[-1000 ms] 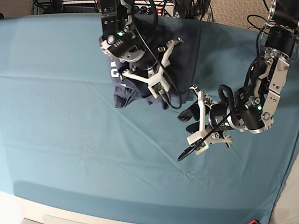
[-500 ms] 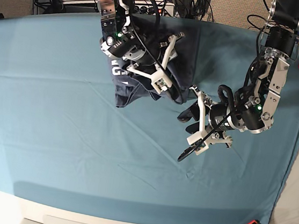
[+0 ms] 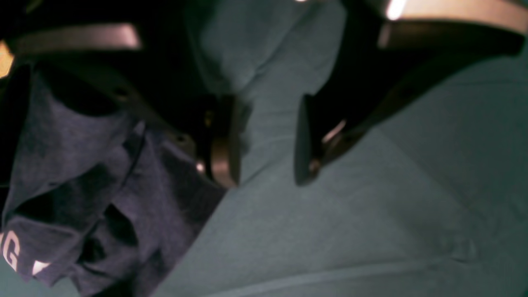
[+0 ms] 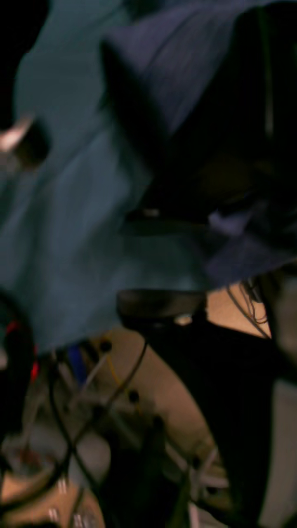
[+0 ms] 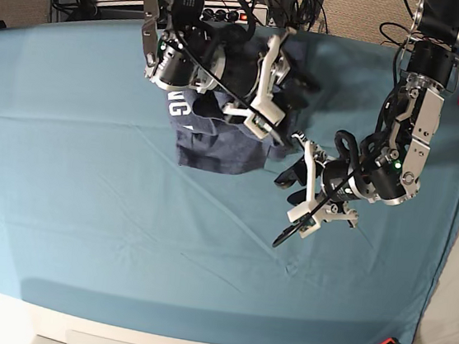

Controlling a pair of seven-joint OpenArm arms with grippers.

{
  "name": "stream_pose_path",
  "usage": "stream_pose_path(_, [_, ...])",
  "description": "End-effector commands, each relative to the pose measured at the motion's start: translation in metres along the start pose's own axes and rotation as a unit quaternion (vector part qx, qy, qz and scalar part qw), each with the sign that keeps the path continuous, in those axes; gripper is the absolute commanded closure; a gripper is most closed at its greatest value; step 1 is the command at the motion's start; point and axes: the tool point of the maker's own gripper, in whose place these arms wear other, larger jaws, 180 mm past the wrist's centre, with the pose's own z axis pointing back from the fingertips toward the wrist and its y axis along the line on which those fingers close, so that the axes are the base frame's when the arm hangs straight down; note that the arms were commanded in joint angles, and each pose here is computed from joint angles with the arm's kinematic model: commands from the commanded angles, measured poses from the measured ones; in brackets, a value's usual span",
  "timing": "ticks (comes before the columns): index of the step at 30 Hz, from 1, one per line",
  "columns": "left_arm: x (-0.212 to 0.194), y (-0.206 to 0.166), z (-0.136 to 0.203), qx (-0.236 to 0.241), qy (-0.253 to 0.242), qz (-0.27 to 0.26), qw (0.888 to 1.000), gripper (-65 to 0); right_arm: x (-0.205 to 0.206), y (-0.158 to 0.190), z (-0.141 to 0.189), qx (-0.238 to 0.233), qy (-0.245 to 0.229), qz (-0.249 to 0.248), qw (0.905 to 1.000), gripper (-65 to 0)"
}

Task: Fold the T-shirt properly
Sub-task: 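Grasp the shirt edge with the right gripper and lift it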

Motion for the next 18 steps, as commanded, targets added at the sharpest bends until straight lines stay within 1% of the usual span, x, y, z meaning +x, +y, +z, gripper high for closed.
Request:
stream_pose_path(1, [0.018,0.005,0.005,0.006,-0.027,-0.009,1.000,-24.1,0.018,0.009,0.002,0.020,-0.033,0.011,0.9992,-23.0])
stream_pose_path(3, [0.018,0.005,0.005,0.006,-0.027,-0.009,1.000,-24.1,0.022,0.015,0.004,0.032,-0.042,0.013,0.9985,-23.0])
stream_pose_path(5, [0.017,0.005,0.005,0.006,-0.026,-0.009,1.000,-24.1,0.028,0.016,0.008,0.027,-0.048,0.024,0.9982,-23.0])
stream_pose_path(6, [0.017,0.005,0.005,0.006,-0.026,-0.009,1.000,-24.1,0.030,0.015,0.010,0.017,-0.047,0.034,0.9982,-23.0])
stream_pose_path(7, [0.017,0.005,0.005,0.007,-0.025,-0.010,1.000,-24.1,0.031,0.011,0.013,-0.001,-0.042,0.048,0.9980,-23.0])
stream_pose_path(9, [0.015,0.007,0.005,0.014,-0.021,-0.013,1.000,-24.1,0.032,-0.002,0.022,-0.055,-0.023,0.081,0.9949,-22.9])
stream_pose_path(11, [0.013,0.008,0.005,0.016,-0.018,-0.014,1.000,-24.1,0.034,-0.021,0.036,-0.121,-0.010,0.112,0.9863,-22.9])
stream_pose_path(13, [0.010,0.008,0.005,0.017,-0.014,-0.014,1.000,-24.1,0.038,-0.040,0.053,-0.174,-0.013,0.129,0.9761,-22.4])
stream_pose_path(14, [0.009,0.007,0.005,0.016,-0.013,-0.013,1.000,-24.1,0.038,-0.050,0.062,-0.199,-0.013,0.132,0.9711,-20.1])
stream_pose_path(15, [0.007,0.007,0.005,0.016,-0.012,-0.012,1.000,-24.1,0.037,-0.062,0.073,-0.229,-0.013,0.118,0.9662,-15.7])
stream_pose_path(18, [0.007,0.008,0.005,0.019,-0.013,-0.006,1.000,-24.1,0.031,-0.099,0.107,-0.312,-0.023,0.057,0.9482,-1.4])
